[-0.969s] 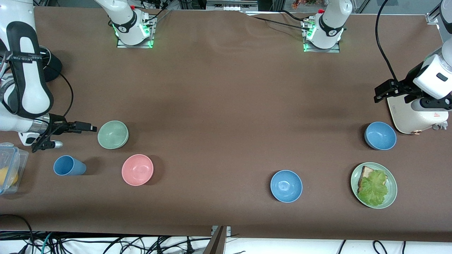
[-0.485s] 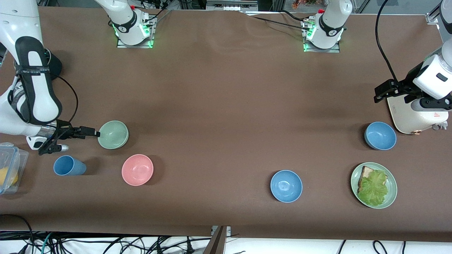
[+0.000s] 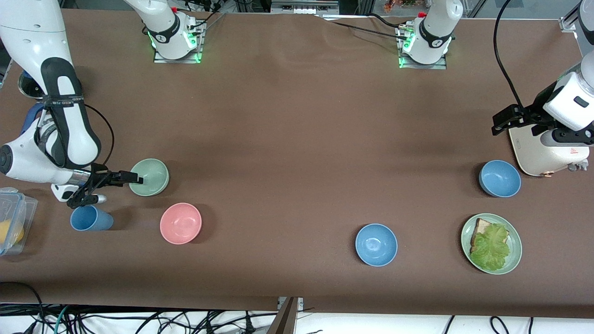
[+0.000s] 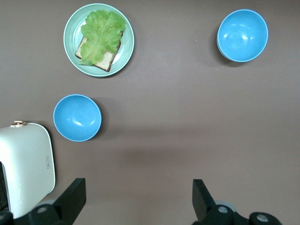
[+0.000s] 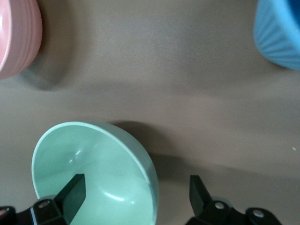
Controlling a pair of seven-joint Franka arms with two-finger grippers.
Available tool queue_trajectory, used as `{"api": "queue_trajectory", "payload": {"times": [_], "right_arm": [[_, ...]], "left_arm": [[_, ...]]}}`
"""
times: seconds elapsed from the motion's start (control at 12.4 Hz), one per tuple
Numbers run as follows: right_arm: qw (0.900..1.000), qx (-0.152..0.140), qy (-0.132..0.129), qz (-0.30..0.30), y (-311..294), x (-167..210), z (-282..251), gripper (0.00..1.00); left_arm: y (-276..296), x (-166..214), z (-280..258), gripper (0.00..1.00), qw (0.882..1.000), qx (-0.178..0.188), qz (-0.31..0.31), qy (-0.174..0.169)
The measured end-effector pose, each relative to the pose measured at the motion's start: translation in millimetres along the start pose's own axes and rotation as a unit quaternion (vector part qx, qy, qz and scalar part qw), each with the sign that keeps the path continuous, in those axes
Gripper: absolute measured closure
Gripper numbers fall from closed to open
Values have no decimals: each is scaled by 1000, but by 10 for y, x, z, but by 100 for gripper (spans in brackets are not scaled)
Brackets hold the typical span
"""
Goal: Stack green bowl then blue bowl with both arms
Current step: 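Move the right gripper down over the pale green bowl rim, then grasp the green bowl rim and slide it toward the table middle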
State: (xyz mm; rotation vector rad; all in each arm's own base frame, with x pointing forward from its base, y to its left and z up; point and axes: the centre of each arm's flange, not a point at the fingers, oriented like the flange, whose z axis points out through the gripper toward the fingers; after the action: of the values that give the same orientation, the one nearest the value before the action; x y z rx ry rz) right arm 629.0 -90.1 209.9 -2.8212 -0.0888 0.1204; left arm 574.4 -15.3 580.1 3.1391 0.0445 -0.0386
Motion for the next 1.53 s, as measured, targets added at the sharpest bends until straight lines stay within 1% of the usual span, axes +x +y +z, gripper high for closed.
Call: {"api": "queue_trajectory", "payload": {"times": [0.08,0.16,0.24,0.32,0.65,0.73,0.97,1.13,1.29,1.53], "right_arm": [[1000,-1,0,1,9,2,20,4],[1000,-3,1,1,21,5,38,14],[1000,-3,0,2,27,4,57,25],[1000,-4,-1,2,33,2,77,41],[1000,-3,-4,2,37,-2,112,89],[1000,-3,-4,2,35,-2,115,96],[1000,-1,-7,1,17,-3,125,96],[1000,4,-13,-1,-120,31,112,96],[1000,8,-19,15,-551,135,51,96],[999,5,-26,20,-1604,224,51,96]], "left_arm": [[-1,0,0,0,1000,0,0,0],[-2,0,0,0,1000,0,0,0],[-2,0,0,0,1000,0,0,0],[-2,0,0,0,1000,0,0,0],[-12,2,2,0,1000,0,-1,0],[-14,2,2,0,1000,0,-1,0],[-30,0,5,0,1000,0,-3,-2],[-52,-5,10,0,1000,0,-5,-4],[-61,-6,11,0,1000,0,-5,-5],[-69,-7,12,0,1000,0,-6,-6]]}}
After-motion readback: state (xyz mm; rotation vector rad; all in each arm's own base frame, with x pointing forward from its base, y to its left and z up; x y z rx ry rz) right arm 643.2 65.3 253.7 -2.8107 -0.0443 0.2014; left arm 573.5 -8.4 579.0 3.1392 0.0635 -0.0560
